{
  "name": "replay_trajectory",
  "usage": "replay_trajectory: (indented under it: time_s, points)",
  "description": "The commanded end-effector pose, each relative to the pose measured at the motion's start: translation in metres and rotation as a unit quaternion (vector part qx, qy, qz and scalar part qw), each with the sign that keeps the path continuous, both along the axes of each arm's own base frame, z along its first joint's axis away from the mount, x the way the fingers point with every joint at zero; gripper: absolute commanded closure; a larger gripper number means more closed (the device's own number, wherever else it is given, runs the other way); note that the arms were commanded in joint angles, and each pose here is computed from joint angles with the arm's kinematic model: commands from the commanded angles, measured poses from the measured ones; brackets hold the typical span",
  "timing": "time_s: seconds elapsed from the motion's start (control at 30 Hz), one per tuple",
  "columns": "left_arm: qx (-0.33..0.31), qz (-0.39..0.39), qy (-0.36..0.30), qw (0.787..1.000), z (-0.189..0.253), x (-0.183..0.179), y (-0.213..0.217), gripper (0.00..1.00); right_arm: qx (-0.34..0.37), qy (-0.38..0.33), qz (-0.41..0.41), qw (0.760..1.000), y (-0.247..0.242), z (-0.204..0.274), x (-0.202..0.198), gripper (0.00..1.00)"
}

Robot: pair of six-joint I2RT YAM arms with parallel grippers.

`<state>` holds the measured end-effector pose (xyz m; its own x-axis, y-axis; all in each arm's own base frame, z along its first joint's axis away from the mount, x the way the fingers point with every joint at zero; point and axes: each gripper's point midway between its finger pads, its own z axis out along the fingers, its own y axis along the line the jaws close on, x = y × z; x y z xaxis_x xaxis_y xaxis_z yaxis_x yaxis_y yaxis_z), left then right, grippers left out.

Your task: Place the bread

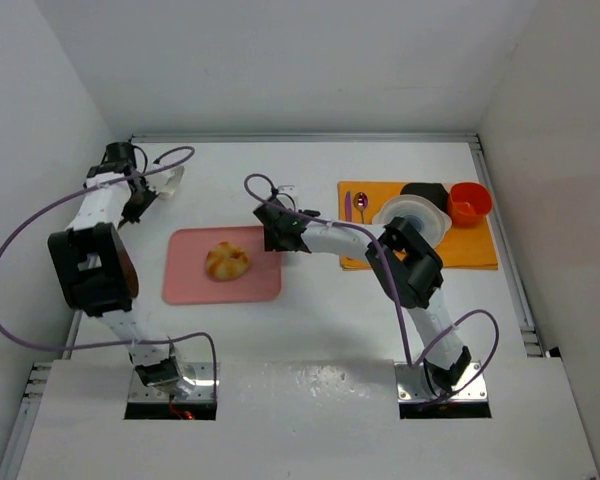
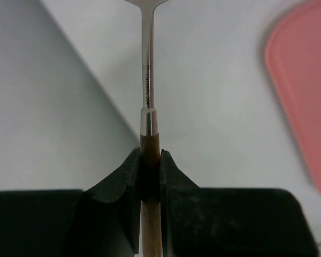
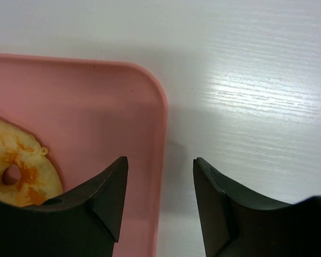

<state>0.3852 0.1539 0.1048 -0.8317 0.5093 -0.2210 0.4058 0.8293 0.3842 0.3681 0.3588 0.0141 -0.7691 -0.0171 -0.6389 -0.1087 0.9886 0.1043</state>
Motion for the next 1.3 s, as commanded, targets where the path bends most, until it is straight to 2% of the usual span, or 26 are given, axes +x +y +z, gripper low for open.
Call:
replay_trajectory:
  time_s: [0.0, 0.1, 0.17, 0.2, 0.33, 0.47, 0.57, 0.7, 0.9, 1.0, 1.07, 1.2, 1.27]
  points:
    - [0.080, -0.131, 0.014, 0.988, 0.048, -0.034, 0.002, 1.00, 0.037, -0.001, -0.010, 0.999, 0.010, 0.016, 0.008, 0.49]
    - [0.101, -0.173, 0.057, 0.978, 0.051, -0.063, 0.001, 1.00, 0.042, 0.021, -0.012, 0.999, 0.017, 0.001, 0.005, 0.53]
    - [0.100, -0.181, 0.106, 0.973, 0.047, -0.087, 0.001, 1.00, 0.037, 0.040, -0.026, 0.998, 0.012, -0.012, 0.001, 0.60]
    - [0.099, -0.185, 0.113, 0.971, 0.046, -0.089, 0.001, 1.00, 0.036, 0.043, -0.029, 0.998, 0.011, -0.014, 0.000, 0.60]
    - [0.114, -0.209, 0.168, 0.957, 0.030, -0.115, -0.011, 1.00, 0.036, 0.050, -0.043, 0.997, 0.004, -0.021, -0.002, 0.71]
    - [0.126, -0.229, 0.187, 0.947, 0.022, -0.124, -0.024, 1.00, 0.038, 0.054, -0.049, 0.997, 0.002, -0.026, -0.006, 0.80]
    - [0.158, -0.232, 0.192, 0.940, 0.019, -0.123, -0.025, 1.00, 0.038, 0.057, -0.056, 0.996, -0.003, -0.029, -0.010, 0.91]
    - [0.211, -0.231, 0.197, 0.929, 0.015, -0.119, -0.018, 1.00, 0.041, 0.062, -0.073, 0.995, -0.010, -0.033, -0.018, 0.99]
    - [0.244, -0.244, 0.199, 0.917, 0.022, -0.117, -0.019, 1.00, 0.034, 0.049, -0.075, 0.995, -0.012, -0.026, -0.021, 1.00]
    - [0.244, -0.290, 0.197, 0.904, 0.015, -0.124, -0.037, 1.00, 0.031, 0.045, -0.078, 0.995, -0.012, -0.024, -0.023, 1.00]
    - [0.245, -0.337, 0.223, 0.881, 0.001, -0.140, -0.051, 1.00, 0.030, 0.045, -0.083, 0.995, -0.012, -0.023, -0.026, 1.00]
    - [0.238, -0.404, 0.229, 0.853, -0.019, -0.156, -0.077, 1.00, 0.020, 0.048, -0.092, 0.994, -0.018, -0.023, -0.028, 1.00]
    - [0.230, -0.414, 0.215, 0.854, -0.020, -0.155, -0.088, 1.00, 0.020, 0.047, -0.101, 0.994, -0.020, -0.023, -0.029, 1.00]
